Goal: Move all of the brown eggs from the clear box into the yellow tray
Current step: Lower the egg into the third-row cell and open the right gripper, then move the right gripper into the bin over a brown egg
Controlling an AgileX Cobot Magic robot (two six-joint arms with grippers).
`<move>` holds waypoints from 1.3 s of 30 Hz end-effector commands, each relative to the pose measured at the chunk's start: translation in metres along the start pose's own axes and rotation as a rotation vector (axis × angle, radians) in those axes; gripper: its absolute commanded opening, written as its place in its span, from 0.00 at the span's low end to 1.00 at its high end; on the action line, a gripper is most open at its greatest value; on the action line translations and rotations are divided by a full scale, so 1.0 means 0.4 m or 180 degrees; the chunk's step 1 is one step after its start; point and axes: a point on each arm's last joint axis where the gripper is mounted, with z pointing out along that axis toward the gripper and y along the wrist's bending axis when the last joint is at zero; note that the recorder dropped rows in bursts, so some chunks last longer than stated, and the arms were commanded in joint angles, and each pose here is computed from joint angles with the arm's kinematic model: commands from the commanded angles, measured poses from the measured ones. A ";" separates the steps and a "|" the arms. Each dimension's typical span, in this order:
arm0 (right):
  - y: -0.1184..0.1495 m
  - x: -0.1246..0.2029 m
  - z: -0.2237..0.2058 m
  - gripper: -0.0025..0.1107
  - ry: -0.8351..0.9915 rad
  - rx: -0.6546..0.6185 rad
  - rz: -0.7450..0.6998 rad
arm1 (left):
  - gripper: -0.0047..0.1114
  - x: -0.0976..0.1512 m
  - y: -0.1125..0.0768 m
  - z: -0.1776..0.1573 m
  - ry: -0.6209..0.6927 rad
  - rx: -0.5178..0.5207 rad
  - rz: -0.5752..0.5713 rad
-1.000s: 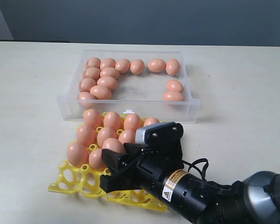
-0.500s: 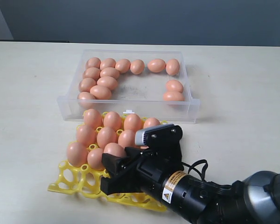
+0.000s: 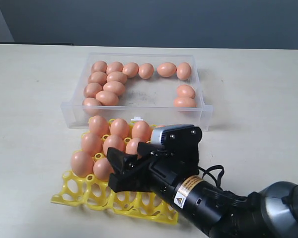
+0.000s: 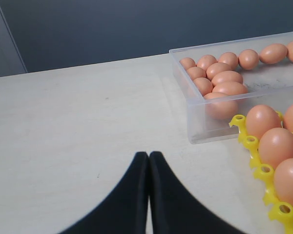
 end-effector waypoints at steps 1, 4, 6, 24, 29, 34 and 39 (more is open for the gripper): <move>-0.001 -0.041 -0.012 0.61 -0.0311 0.0139 -0.0119 | 0.04 0.001 0.001 0.000 -0.0029 -0.0015 -0.0004; -0.006 -0.075 -0.024 0.61 -0.0509 0.0353 -0.0152 | 0.04 0.001 0.001 0.000 -0.0029 -0.0015 -0.0004; -0.014 -0.104 -0.029 0.59 -0.0597 0.0609 0.0136 | 0.04 0.001 0.001 0.000 -0.0029 -0.0015 -0.0004; -0.090 -0.511 0.271 0.56 0.1033 0.0432 -0.0259 | 0.04 0.001 0.001 0.000 -0.0029 -0.0015 -0.0004; -0.167 -0.565 0.355 0.56 0.1373 0.0557 -0.0443 | 0.04 0.001 0.001 0.000 -0.0029 -0.0015 -0.0004; -0.271 -0.575 0.376 0.56 0.2157 0.1350 -0.0658 | 0.04 0.001 0.001 0.000 -0.0029 -0.0015 -0.0004; -0.314 -0.573 0.381 0.56 0.2455 0.1696 -0.0992 | 0.04 0.001 0.001 0.000 -0.0029 -0.0015 -0.0004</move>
